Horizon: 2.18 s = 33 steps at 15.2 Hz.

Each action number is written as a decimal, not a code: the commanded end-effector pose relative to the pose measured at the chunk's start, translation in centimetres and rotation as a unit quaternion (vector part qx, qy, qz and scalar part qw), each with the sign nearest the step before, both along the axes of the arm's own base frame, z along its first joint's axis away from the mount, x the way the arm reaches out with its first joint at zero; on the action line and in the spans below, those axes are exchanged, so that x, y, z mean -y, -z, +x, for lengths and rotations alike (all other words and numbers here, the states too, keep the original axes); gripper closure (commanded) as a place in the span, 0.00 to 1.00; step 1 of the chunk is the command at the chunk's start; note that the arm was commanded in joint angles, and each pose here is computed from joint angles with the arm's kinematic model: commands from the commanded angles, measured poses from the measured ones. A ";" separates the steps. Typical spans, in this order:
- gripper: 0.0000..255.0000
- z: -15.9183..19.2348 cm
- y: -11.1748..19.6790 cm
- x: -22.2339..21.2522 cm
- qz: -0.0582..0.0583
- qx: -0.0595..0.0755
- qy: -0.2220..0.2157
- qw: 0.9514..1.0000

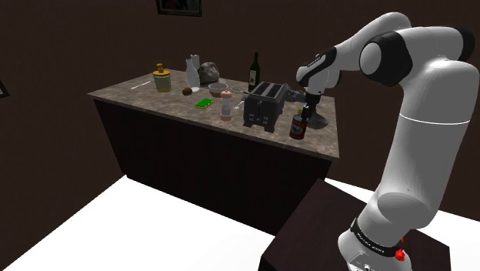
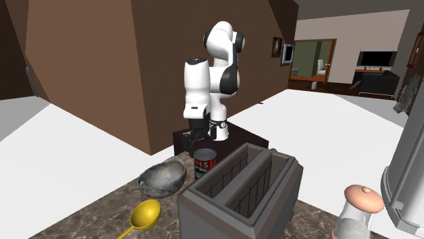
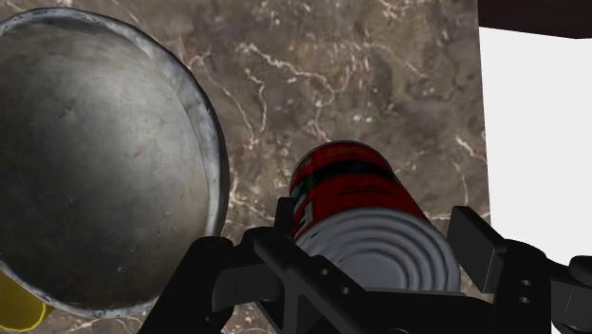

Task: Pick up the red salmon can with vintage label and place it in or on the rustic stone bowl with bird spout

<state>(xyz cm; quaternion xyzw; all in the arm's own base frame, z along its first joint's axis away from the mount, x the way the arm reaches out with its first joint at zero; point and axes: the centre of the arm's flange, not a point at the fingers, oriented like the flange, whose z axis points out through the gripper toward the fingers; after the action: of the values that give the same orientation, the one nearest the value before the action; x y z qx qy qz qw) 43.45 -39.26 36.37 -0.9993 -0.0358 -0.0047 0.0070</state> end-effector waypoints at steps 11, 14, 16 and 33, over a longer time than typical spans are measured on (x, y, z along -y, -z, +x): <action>1.00 0.0 -5.2 0.0 0.000 0.000 0.000 1.000; 1.00 0.0 -6.8 0.0 0.000 0.000 0.000 1.000; 1.00 0.0 -7.8 0.0 0.000 0.000 0.000 1.000; 1.00 0.0 -16.8 0.0 0.000 0.000 0.000 1.000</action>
<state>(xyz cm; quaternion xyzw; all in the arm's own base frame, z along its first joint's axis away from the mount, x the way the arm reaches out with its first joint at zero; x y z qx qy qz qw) 43.56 -39.27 52.66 -0.9993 -0.0359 -0.0040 0.0072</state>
